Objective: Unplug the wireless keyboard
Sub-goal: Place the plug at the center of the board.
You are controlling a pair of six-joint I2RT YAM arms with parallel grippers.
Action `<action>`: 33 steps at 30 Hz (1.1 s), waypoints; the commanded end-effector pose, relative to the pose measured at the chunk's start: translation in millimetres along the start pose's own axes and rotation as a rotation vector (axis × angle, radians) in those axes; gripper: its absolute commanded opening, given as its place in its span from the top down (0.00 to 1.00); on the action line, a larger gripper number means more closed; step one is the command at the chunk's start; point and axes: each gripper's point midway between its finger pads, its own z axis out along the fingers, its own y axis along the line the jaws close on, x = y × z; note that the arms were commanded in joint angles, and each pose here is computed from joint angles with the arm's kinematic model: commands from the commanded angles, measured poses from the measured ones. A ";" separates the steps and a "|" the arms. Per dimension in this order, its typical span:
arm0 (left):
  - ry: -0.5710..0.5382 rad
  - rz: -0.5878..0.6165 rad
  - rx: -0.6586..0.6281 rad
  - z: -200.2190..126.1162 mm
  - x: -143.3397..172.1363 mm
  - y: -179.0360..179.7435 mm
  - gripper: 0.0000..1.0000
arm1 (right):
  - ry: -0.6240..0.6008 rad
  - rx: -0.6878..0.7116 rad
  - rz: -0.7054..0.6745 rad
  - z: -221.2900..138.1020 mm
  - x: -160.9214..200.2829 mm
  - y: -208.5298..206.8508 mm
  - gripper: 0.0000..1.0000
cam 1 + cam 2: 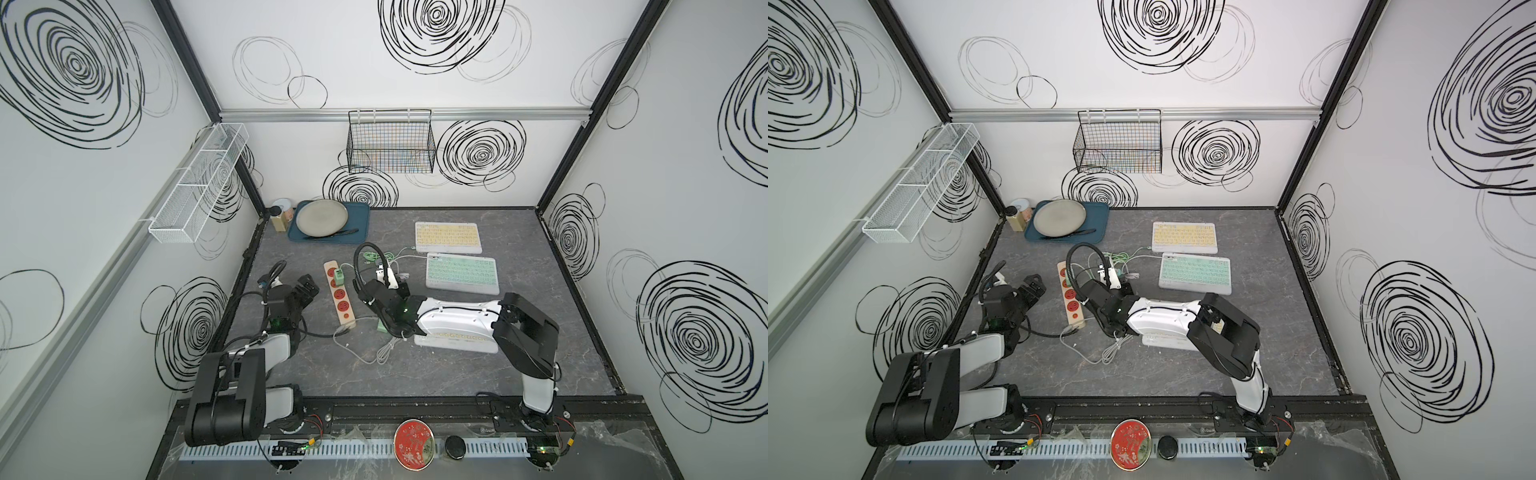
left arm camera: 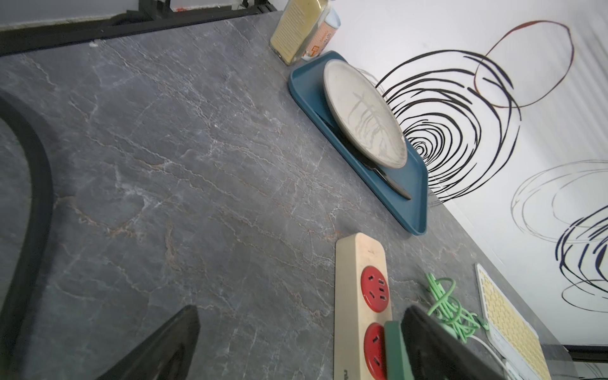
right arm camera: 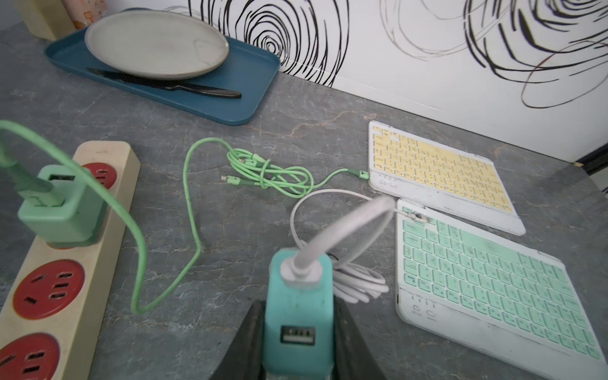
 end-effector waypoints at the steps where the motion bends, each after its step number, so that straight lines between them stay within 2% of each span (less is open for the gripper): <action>1: -0.060 0.019 0.020 -2.6 -10.6 -7.0 0.01 | -0.017 -0.055 0.006 -3.2 -17.4 16.1 1.00; 5: -0.064 0.025 0.019 -3.3 -10.4 -8.1 0.00 | -0.004 -0.095 -0.003 -0.4 -18.2 29.6 1.00; 9: -0.064 0.026 0.017 -3.6 -9.8 -7.9 0.01 | 0.015 -0.012 -0.057 9.6 -11.5 27.8 1.00; 17: -0.063 0.026 0.016 -3.5 -9.4 -8.0 0.00 | 0.037 0.099 -0.115 17.5 0.6 -1.6 1.00; 26: -0.062 0.028 0.015 -3.3 -8.9 -8.2 0.01 | 0.034 0.175 -0.100 1.6 2.0 -46.7 1.00; 29: -0.063 0.028 0.016 -3.5 -9.1 -8.9 0.01 | 0.027 0.185 -0.107 -1.1 -1.7 -45.8 1.00; 33: -0.063 0.030 0.014 -3.5 -8.8 -8.7 0.01 | 0.027 0.146 -0.125 1.5 -1.1 -23.8 1.00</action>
